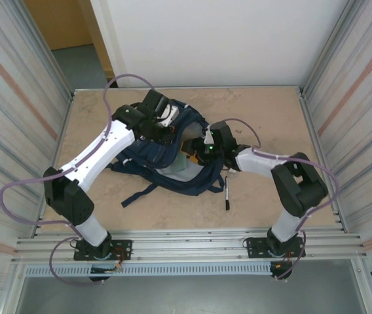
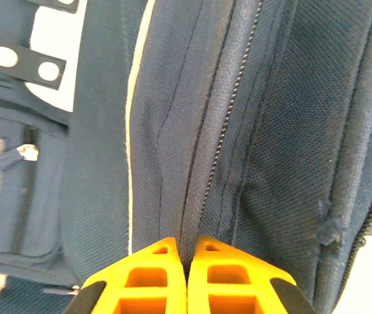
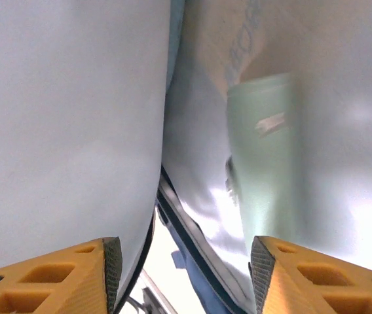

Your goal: Pack the student bag

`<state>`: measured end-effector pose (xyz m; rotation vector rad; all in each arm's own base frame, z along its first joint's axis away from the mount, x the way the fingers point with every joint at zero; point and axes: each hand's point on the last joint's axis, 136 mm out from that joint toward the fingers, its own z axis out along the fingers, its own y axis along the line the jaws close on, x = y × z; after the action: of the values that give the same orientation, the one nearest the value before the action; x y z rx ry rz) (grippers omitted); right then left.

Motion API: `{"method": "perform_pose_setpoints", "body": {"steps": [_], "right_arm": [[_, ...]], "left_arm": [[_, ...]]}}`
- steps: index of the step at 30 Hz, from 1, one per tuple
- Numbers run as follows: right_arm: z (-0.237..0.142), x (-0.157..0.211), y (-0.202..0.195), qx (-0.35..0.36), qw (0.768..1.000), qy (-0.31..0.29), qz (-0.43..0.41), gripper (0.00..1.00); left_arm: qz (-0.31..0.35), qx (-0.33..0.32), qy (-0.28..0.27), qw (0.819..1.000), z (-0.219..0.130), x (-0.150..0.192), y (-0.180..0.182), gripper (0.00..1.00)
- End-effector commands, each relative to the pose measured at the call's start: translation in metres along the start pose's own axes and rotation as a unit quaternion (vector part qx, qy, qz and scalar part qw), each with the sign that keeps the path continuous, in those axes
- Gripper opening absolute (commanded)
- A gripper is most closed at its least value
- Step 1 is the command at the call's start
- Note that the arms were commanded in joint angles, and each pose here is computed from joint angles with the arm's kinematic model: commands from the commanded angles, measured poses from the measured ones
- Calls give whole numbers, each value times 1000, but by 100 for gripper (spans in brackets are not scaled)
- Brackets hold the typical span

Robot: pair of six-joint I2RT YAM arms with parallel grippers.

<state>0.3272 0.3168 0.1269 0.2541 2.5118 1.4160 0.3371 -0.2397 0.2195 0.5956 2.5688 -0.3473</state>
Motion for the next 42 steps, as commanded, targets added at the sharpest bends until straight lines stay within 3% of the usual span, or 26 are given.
{"method": "perform_pose_setpoints", "body": {"steps": [1,11,20,26,33,38,42], "right_arm": [[-13,13,-10,41,998,22,-45,55],[-9,33,-50,176,976,42,-122,55],[27,2,-62,189,973,29,-129,55],[45,9,-60,169,976,51,-128,56],[30,2,-53,180,968,48,-169,64],[22,-11,-50,180,964,34,-192,62],[41,-2,-51,162,967,61,-189,57]], "left_arm": [[-24,39,-30,998,-4,-5,-9,0],[-30,72,-45,996,-19,-11,-20,0],[-31,82,-49,995,-31,-13,-18,0],[-36,90,-59,994,-45,-14,-15,0],[-41,97,-49,993,-42,-9,-16,0],[-45,112,-47,992,-40,-9,-20,0],[-48,118,-46,991,-40,-8,-22,0]]}}
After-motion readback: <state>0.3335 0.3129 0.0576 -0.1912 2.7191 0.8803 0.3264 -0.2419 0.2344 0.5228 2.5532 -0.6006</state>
